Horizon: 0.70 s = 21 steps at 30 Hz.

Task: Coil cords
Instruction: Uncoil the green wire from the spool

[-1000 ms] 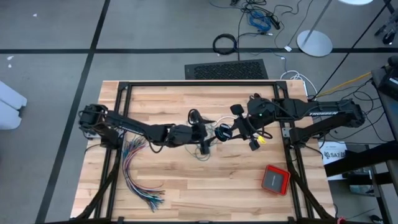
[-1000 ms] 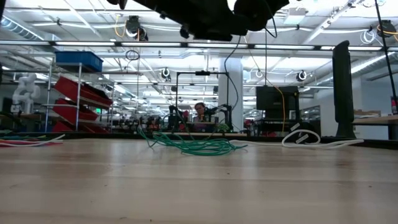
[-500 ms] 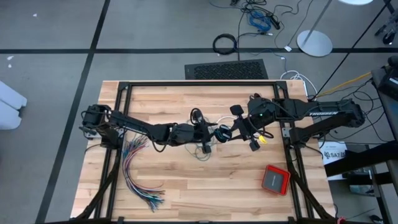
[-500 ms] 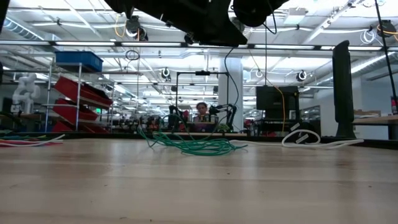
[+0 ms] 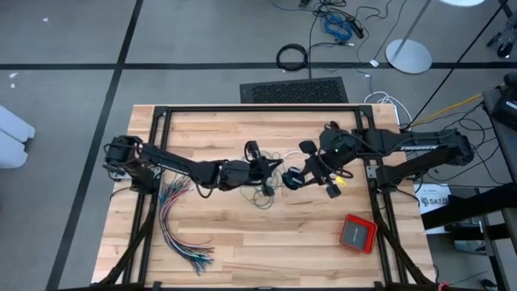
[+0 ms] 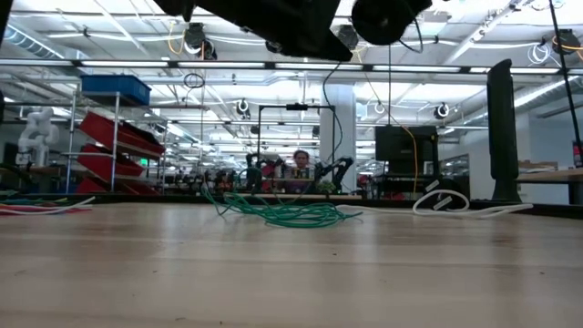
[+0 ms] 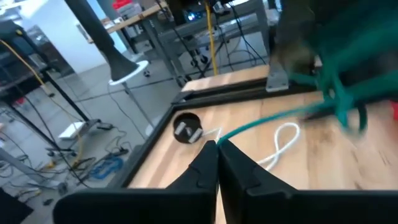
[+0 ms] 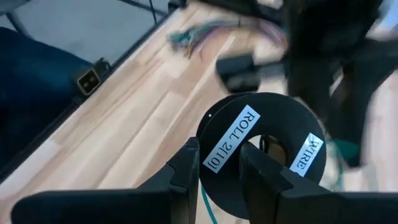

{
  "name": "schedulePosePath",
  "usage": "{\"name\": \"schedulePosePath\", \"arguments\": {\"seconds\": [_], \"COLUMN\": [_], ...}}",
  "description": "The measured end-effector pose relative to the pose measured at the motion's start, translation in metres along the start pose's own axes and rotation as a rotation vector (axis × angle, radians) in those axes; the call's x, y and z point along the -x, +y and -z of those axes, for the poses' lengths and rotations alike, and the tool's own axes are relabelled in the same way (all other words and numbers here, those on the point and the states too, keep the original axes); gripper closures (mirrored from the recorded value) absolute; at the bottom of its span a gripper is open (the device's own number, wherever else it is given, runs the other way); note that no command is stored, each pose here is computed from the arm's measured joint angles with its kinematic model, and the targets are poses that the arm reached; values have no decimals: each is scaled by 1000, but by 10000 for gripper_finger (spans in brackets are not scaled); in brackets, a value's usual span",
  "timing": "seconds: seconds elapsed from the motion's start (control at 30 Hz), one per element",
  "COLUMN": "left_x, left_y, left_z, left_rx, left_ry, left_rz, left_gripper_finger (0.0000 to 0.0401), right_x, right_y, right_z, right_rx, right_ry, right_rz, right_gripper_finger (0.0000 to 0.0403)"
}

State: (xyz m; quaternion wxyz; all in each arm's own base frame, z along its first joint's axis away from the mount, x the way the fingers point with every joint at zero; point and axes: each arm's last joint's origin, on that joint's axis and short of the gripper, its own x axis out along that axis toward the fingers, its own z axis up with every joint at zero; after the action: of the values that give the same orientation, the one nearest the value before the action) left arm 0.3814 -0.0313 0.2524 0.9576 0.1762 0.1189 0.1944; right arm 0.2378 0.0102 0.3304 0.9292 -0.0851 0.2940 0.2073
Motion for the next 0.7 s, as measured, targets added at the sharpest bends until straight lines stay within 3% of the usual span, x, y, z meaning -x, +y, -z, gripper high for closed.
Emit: {"name": "schedulePosePath", "arguments": {"seconds": [0.2,0.37,0.5,0.63,0.7], "left_x": [12,14,11,9,6], "left_y": [5,-4,-8,-7,-3], "left_z": [-15,-13,-3,8,16], "left_rx": [-7,11,27,4,2], "left_ry": [-56,-61,17,112,169], "left_rz": [39,161,188,171,140], "left_gripper_finger": [398,398,399,399,399], "right_x": [-6,-3,-1,0,0], "right_y": [-12,-25,-28,-24,-21], "right_z": [25,22,9,-1,-5], "right_rx": [-75,-45,39,111,140], "right_ry": [198,185,64,-62,-127], "right_rz": [249,477,503,392,277], "right_gripper_finger": [325,325,325,325,325]}}
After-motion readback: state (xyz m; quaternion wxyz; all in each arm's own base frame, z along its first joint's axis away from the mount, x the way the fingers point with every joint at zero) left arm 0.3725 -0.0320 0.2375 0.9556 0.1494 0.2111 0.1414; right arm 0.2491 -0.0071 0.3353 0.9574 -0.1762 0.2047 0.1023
